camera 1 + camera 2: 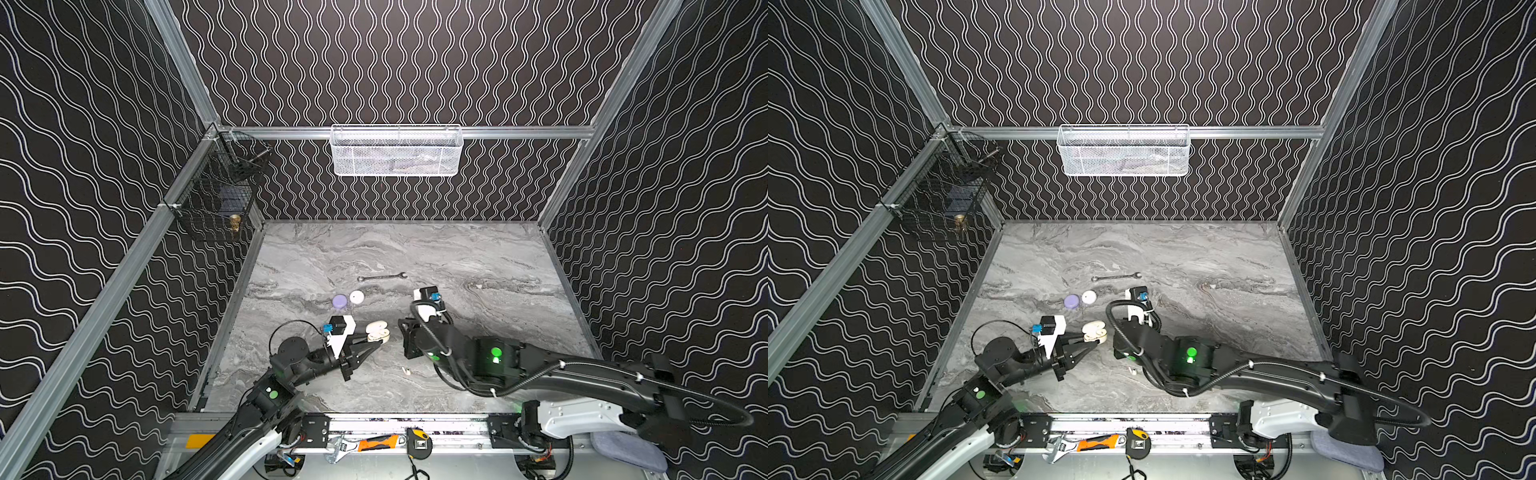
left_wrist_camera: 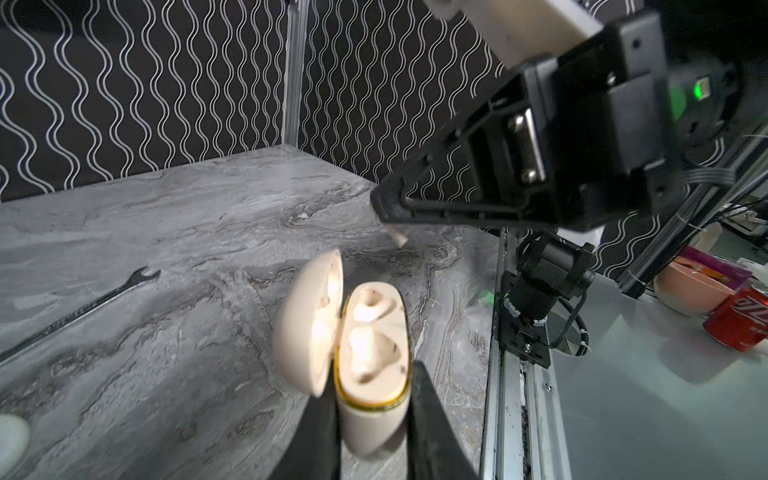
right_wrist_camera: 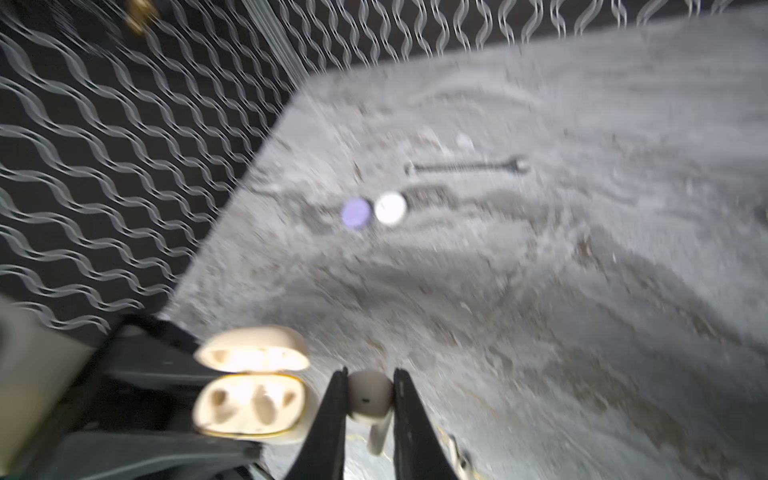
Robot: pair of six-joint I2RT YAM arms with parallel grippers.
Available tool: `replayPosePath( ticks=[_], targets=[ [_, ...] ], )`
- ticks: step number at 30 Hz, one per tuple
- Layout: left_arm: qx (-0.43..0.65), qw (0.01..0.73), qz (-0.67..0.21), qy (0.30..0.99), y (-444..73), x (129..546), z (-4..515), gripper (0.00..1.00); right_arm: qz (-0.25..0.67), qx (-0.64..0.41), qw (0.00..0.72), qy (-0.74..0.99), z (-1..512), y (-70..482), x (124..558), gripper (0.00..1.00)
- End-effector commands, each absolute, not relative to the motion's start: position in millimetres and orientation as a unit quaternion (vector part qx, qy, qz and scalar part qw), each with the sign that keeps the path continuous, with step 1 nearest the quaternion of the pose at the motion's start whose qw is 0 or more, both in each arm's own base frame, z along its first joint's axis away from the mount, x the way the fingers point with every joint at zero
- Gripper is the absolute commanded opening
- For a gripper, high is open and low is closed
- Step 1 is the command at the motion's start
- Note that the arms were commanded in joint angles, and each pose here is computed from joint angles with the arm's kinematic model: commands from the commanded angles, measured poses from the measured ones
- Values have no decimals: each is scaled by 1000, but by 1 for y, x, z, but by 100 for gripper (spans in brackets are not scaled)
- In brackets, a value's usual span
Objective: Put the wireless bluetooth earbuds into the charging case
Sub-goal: 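Lift the earbud with the right gripper toward the open case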
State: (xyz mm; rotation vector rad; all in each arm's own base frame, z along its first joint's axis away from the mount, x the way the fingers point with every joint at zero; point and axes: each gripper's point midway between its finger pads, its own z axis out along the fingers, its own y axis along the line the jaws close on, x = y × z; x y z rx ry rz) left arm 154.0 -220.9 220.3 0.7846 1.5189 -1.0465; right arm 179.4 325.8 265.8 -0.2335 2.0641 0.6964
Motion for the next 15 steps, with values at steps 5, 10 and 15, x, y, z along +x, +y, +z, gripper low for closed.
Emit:
replayPosePath(
  ticks=[5, 10, 15],
  targets=[
    [389, 579, -467, 543, -227, 131, 256, 0, 378, -132, 556, 729, 332, 328, 163, 11],
    [403, 593, -473, 512, -224, 119, 265, 0, 431, -183, 564, 680, 339, 334, 143, 12],
    [416, 595, -480, 493, -224, 111, 273, 0, 474, -220, 563, 640, 340, 339, 124, 11]
  ],
)
